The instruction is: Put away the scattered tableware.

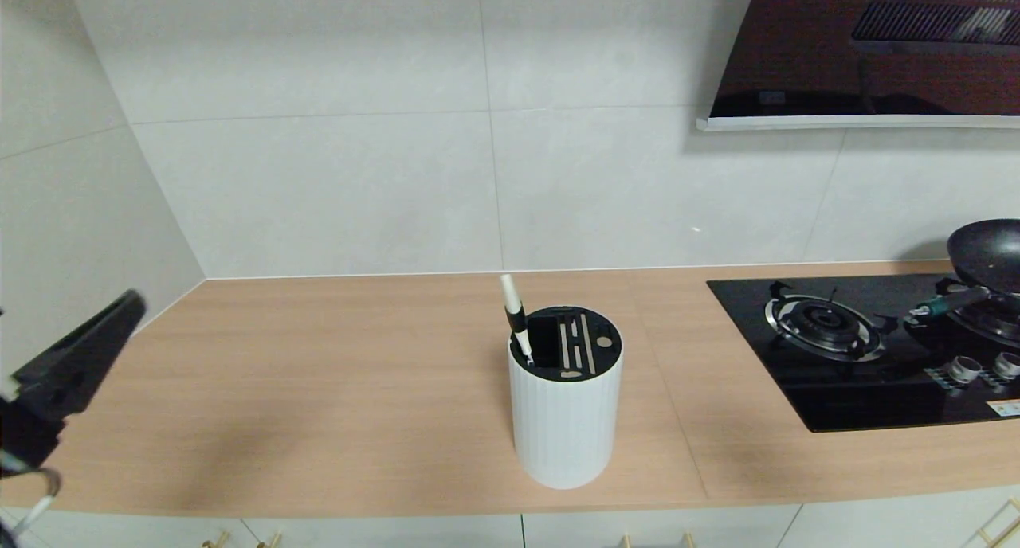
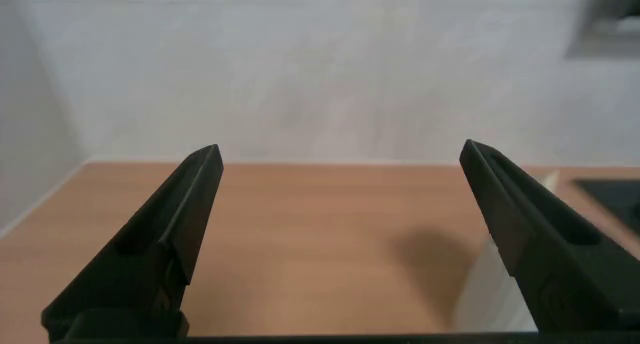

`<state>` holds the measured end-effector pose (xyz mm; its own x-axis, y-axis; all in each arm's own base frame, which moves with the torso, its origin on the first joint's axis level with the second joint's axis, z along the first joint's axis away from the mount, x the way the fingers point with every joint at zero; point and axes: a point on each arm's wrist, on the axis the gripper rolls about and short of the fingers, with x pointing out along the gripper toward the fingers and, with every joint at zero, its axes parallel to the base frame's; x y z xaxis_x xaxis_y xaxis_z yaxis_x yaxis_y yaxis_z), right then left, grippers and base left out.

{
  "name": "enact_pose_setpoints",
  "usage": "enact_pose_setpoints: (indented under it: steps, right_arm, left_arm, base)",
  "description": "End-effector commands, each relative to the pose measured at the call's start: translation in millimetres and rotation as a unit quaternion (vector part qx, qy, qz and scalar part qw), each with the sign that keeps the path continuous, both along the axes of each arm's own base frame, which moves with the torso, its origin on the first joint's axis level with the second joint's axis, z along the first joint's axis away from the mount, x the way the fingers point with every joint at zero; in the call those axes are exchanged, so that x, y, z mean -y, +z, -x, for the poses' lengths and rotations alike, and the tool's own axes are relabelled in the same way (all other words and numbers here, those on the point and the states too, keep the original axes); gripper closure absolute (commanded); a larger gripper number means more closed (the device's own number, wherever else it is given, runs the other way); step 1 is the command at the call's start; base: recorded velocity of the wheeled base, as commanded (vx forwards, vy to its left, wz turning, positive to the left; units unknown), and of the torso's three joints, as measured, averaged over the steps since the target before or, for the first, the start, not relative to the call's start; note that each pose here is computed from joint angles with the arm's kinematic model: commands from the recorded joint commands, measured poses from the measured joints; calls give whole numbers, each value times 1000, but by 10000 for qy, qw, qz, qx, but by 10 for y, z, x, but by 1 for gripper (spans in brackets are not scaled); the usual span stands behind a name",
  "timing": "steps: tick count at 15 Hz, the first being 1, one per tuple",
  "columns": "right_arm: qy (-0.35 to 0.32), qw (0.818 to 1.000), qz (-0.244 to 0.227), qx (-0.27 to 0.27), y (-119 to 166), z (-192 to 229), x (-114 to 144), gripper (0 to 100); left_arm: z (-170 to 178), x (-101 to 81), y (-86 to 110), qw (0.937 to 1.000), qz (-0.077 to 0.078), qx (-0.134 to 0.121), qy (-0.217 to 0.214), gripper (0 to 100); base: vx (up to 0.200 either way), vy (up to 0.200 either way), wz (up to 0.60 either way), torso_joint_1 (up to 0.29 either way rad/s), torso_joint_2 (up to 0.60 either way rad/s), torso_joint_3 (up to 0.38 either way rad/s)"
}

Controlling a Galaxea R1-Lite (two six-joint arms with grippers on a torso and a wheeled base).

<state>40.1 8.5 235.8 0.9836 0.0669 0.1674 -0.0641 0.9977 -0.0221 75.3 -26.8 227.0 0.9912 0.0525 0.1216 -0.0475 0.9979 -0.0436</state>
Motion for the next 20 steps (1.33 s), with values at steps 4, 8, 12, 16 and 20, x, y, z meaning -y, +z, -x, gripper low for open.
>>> enact_pose_setpoints:
  steps: [4,8,12,16,20]
  right_arm:
    - [-1053,9937,-250,289,-550,963,241,0]
    - [-1533,9864,-510,317,-708,982,155,0]
    - [-1663,9849,-482,67,-1003,904,143,0]
    - [-1371,9894,-338,-329,-1500,638,131,0]
    - [-1095,9917,-247,-625,-1559,631,118,0]
  left_arm:
    - [1243,-469,-600,9989,-45,261,389,0]
    - [1239,-425,-626,9921,327,226,1189,0]
    - [1292,-342,-845,9862,110,243,1633,0]
    - [1041,-315,-1374,9947,-74,-490,902,0]
    - [982,-278,-1501,9984,-155,-550,32,0]
  base:
    - [0,0,0,0,0,0]
    - [0,0,0,0,0,0]
    - [0,0,0,0,0,0]
    - [0,0,0,0,0,0]
    - [0,0,0,0,0,0]
